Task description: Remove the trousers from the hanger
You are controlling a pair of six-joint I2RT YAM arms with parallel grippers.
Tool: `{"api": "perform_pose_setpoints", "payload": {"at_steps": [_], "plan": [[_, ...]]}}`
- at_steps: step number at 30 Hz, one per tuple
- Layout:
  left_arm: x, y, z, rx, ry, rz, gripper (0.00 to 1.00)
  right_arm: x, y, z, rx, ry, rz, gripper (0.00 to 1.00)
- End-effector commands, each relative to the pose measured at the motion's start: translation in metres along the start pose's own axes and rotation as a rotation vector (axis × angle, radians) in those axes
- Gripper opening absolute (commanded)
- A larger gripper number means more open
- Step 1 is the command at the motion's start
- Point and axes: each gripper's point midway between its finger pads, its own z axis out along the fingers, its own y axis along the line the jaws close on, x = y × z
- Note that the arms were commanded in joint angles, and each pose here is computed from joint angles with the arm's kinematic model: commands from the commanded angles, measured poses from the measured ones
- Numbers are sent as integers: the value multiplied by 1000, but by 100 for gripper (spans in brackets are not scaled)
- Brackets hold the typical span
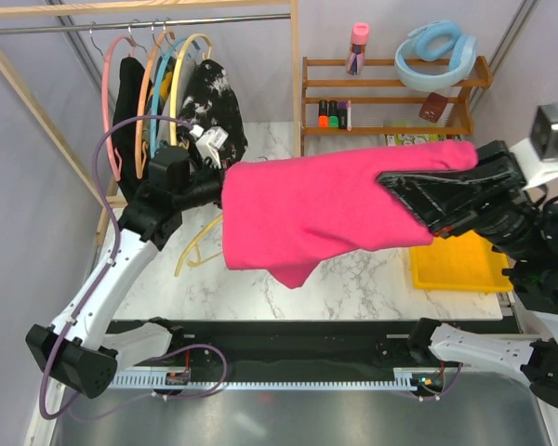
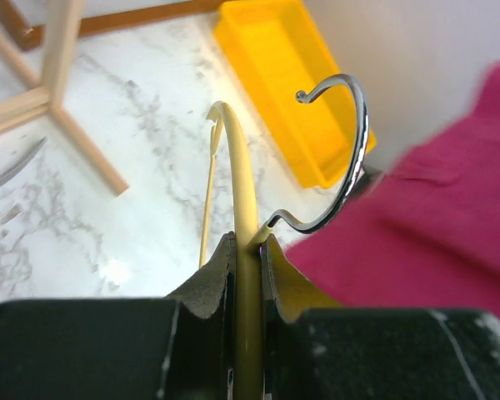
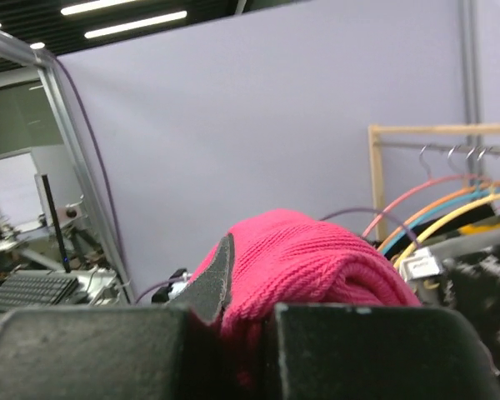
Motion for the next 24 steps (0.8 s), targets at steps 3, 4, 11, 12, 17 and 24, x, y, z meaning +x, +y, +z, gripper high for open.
{"api": "perform_pose_setpoints", "payload": {"at_steps": [3,4,11,12,17,24], "plan": [[-10,21,-7,-124,-53,104,2,-63,-24,-12,218,-184,-152,0],[-12,22,-9,-136,-56,112,2,-61,-39,-18,300,-185,-171,0],[-22,14,-31,-177,-101,169,2,-23,-136,-103,874,-135,-239,0],[-23,11,-35,-173,-110,177,2,-12,-145,-111,920,-113,-246,0],[-33,-13,-52,-126,-149,202,2,-5,-168,-156,1119,-111,-329,0],[-36,-30,-64,-90,-166,213,2,-24,-167,-165,1172,-108,-425,0]]}}
